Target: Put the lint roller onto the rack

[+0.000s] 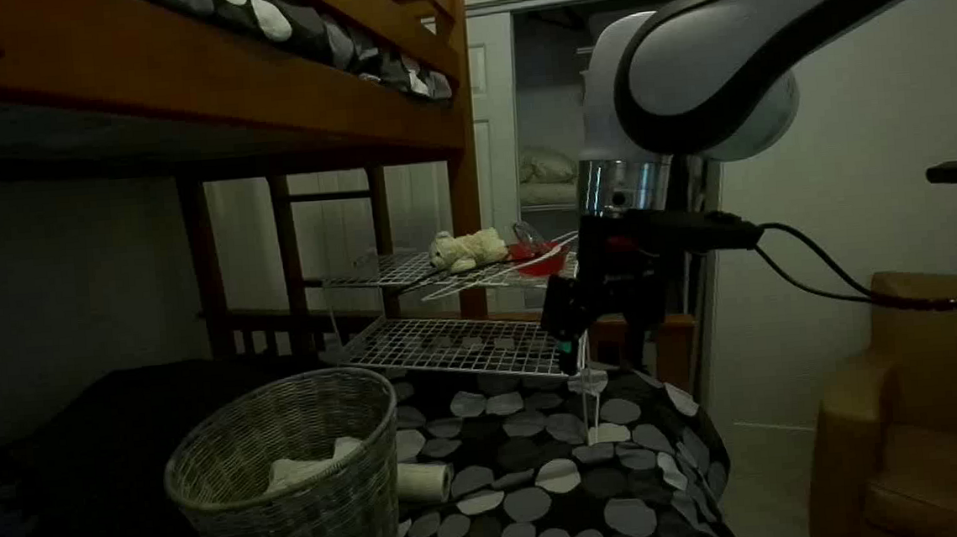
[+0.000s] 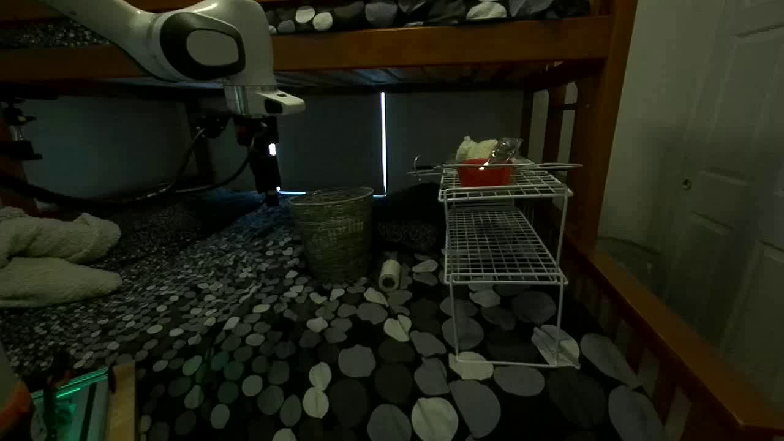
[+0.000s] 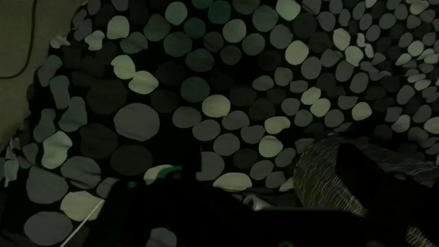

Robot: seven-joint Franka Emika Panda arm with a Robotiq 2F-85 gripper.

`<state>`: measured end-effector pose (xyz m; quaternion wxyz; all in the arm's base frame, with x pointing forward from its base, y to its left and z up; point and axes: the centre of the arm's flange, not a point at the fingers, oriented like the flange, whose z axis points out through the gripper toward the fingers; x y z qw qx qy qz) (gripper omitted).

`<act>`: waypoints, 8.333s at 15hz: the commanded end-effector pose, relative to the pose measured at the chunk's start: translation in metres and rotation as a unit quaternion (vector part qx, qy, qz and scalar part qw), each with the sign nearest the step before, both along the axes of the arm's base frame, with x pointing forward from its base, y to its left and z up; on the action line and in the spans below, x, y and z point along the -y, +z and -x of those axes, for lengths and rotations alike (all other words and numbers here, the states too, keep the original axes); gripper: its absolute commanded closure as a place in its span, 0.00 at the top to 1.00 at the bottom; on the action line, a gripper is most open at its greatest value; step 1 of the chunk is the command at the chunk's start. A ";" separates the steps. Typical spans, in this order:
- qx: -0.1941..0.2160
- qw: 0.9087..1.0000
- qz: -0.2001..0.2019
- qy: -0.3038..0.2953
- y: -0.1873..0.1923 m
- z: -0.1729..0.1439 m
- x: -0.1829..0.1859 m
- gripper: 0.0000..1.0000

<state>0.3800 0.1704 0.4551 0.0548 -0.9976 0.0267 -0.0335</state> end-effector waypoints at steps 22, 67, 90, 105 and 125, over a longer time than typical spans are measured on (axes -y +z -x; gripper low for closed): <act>0.244 0.929 0.201 0.193 -0.166 -0.147 0.016 1.00; 0.269 0.904 0.113 0.312 -0.357 -0.314 -0.078 1.00; 0.304 0.950 0.068 0.035 -0.150 -0.173 -0.019 0.43; 0.271 0.925 0.164 -0.210 -0.184 -0.206 0.038 0.43; 0.308 0.859 0.095 -0.397 -0.169 -0.270 0.049 0.43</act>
